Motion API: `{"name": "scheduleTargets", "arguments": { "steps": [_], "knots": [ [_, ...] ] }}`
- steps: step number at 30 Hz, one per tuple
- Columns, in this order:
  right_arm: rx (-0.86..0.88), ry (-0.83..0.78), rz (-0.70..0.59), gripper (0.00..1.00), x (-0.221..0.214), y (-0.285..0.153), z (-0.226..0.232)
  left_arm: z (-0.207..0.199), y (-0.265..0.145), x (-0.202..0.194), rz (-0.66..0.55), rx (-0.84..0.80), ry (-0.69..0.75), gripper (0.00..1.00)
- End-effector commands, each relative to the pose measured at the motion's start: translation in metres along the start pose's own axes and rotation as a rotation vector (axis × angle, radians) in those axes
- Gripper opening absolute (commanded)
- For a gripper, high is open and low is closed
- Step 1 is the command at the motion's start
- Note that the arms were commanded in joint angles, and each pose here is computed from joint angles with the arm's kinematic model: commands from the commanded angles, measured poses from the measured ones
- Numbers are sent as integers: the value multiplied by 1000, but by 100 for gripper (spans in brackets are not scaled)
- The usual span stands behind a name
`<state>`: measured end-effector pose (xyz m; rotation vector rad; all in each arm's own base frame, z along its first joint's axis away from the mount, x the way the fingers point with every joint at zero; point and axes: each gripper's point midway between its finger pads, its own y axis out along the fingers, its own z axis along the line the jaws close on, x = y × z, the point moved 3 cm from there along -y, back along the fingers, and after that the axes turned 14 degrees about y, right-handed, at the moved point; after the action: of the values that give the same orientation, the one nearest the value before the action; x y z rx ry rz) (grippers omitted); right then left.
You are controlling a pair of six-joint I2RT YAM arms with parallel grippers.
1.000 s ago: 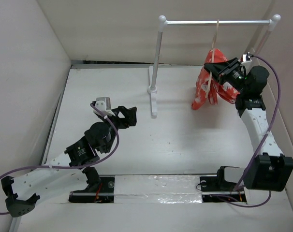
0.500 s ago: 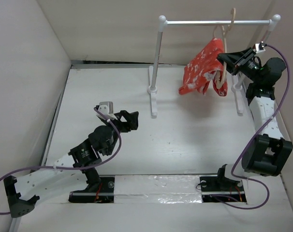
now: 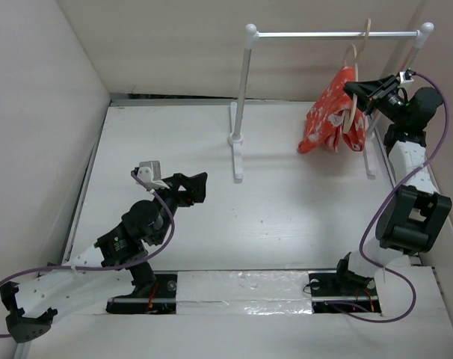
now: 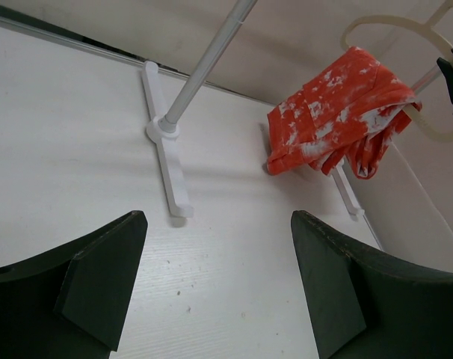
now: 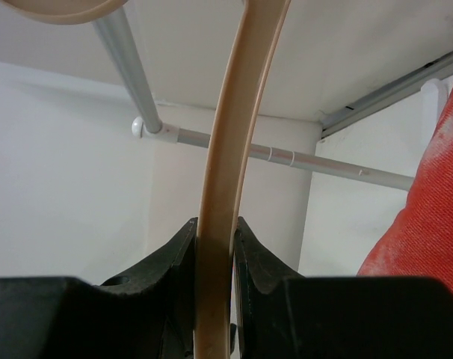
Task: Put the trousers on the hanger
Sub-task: Place the hanger at the clothesline.
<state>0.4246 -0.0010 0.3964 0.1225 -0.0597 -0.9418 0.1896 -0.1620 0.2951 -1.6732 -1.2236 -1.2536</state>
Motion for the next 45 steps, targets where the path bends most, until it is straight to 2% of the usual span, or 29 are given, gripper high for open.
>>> {"name": "scheduleTargets", "arguments": {
  "steps": [1,9,16,17,18,21,22,24,29,30,33,37,45],
  "knots": [
    [178,-310,41,0,-20,-3,71,-1,-1,4,-18,-8,-29,76],
    [126,-287,10,0,5,1,49,-3,-3,2,-9,-34,-45,76],
    [106,-282,6,1,8,2,35,-3,-4,-1,-6,-38,-52,76],
    [103,-282,2,5,8,1,32,-3,-4,-1,-5,-38,-51,76],
    [101,-284,-2,17,7,0,31,-4,-3,-3,-2,-39,-51,76],
    [86,-292,-22,41,6,-2,27,-5,-1,-7,11,-35,-48,76],
    [87,-296,-22,44,5,-3,27,-5,-1,-6,10,-37,-53,76],
    [82,-293,-35,48,6,-8,24,-6,-1,-5,13,-41,-55,76],
    [30,-325,-83,44,11,-17,19,-9,-4,5,2,-54,-84,77],
    [17,-326,-90,99,9,-19,19,-9,-5,9,-1,-55,-90,77],
    [15,-335,-98,100,6,-21,21,-11,-8,20,-9,-61,-99,78],
    [-1,-360,-178,100,-1,-38,30,-11,-10,29,-14,-63,-109,79],
    [-195,-459,-444,100,4,-78,26,-8,-22,50,-31,-75,-127,84]
  ]
}}
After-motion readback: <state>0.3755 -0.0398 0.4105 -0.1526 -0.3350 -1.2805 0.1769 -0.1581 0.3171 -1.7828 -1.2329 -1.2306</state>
